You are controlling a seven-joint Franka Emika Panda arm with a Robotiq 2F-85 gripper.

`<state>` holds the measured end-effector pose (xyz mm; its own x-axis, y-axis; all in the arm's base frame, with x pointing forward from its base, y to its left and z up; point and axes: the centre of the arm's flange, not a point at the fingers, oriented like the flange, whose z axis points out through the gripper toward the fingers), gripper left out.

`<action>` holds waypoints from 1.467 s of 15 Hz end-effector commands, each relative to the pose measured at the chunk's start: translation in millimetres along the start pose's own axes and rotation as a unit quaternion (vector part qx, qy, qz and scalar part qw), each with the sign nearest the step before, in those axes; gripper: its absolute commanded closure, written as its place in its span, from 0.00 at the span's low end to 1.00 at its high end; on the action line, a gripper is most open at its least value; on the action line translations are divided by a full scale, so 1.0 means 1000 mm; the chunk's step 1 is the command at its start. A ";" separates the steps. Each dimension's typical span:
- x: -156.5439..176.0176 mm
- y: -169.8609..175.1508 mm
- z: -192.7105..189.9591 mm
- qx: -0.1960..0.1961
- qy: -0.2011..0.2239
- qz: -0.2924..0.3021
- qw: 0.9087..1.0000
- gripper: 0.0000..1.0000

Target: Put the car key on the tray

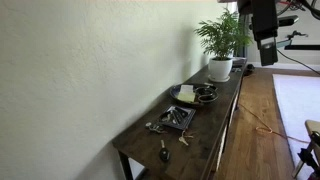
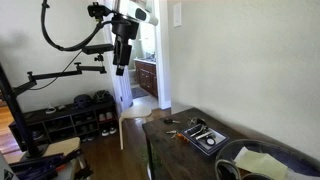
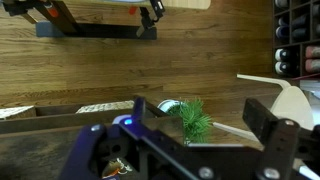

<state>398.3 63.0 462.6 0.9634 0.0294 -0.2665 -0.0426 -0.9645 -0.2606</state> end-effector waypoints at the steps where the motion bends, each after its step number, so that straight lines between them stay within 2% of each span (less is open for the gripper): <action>1: 0.000 0.000 0.000 0.000 0.000 0.000 1.000 0.00; 6: 0.000 0.000 0.000 0.000 0.000 0.000 1.000 0.00; 10: 0.009 0.001 0.006 -0.031 0.024 0.016 0.999 0.00; 17: 0.059 0.009 0.026 -0.075 0.108 0.022 0.991 0.00; 22: 0.101 0.023 0.048 -0.113 0.142 0.049 0.982 0.00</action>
<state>463.5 58.2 405.9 0.9979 -0.0567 -0.0326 -0.0591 -0.9951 -0.0787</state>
